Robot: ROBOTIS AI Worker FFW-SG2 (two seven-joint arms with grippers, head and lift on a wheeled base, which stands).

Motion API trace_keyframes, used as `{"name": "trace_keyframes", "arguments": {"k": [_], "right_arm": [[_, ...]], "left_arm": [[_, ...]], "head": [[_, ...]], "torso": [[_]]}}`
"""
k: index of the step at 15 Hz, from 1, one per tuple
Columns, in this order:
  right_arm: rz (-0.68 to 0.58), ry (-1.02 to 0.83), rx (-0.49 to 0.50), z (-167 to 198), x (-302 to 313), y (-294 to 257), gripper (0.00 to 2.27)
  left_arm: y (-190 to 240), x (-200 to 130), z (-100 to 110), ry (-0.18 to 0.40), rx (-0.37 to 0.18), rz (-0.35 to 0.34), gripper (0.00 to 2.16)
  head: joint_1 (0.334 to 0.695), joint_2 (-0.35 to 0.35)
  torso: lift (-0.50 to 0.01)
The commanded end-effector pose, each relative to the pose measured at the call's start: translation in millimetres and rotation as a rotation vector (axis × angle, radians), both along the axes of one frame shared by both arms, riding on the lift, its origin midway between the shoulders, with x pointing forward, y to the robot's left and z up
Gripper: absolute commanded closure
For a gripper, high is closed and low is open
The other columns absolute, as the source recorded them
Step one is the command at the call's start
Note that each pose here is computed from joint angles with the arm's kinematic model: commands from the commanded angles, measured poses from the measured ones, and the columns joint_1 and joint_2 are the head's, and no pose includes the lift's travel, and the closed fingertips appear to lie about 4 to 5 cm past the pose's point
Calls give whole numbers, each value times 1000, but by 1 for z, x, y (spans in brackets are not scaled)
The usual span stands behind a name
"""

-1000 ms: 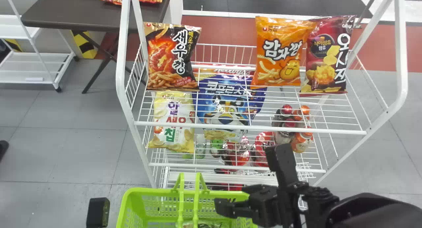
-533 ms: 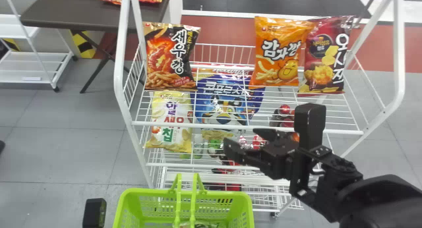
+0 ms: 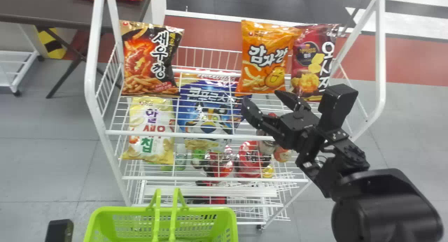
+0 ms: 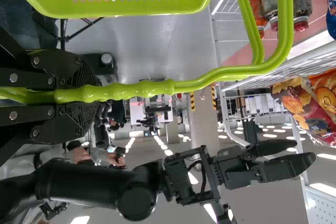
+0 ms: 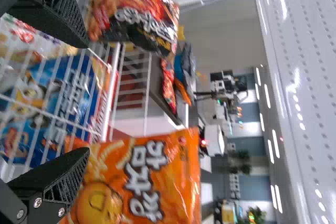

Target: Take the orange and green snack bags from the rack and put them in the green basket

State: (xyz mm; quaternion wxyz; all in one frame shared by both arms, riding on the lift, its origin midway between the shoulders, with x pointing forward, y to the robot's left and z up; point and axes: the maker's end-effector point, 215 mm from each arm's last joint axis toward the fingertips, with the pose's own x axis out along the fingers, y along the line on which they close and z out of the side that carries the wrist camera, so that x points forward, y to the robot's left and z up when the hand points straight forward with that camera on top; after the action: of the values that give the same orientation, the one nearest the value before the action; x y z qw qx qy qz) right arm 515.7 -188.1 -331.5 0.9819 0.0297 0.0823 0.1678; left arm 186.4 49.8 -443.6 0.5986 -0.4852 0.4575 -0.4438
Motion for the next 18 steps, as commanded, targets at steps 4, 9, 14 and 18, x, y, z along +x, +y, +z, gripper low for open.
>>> {"name": "trace_keyframes", "arguments": {"k": [4,9,14,18], "right_arm": [[-94,-90,5,-4,56,-32,120],[-129,-75,17,-12,106,-42,120],[-132,-55,-19,-23,133,-31,120],[-153,-34,-54,-43,146,-34,130]], "left_arm": [[3,-4,-2,11,8,-1,2148],[9,-6,-6,25,19,5,2148],[11,-5,-5,22,21,7,2145],[12,-4,-6,23,20,12,2145]], "head": [[695,-249],[695,-248],[695,-225],[695,-214]], "torso": [[0],[0],[0],[0]]}}
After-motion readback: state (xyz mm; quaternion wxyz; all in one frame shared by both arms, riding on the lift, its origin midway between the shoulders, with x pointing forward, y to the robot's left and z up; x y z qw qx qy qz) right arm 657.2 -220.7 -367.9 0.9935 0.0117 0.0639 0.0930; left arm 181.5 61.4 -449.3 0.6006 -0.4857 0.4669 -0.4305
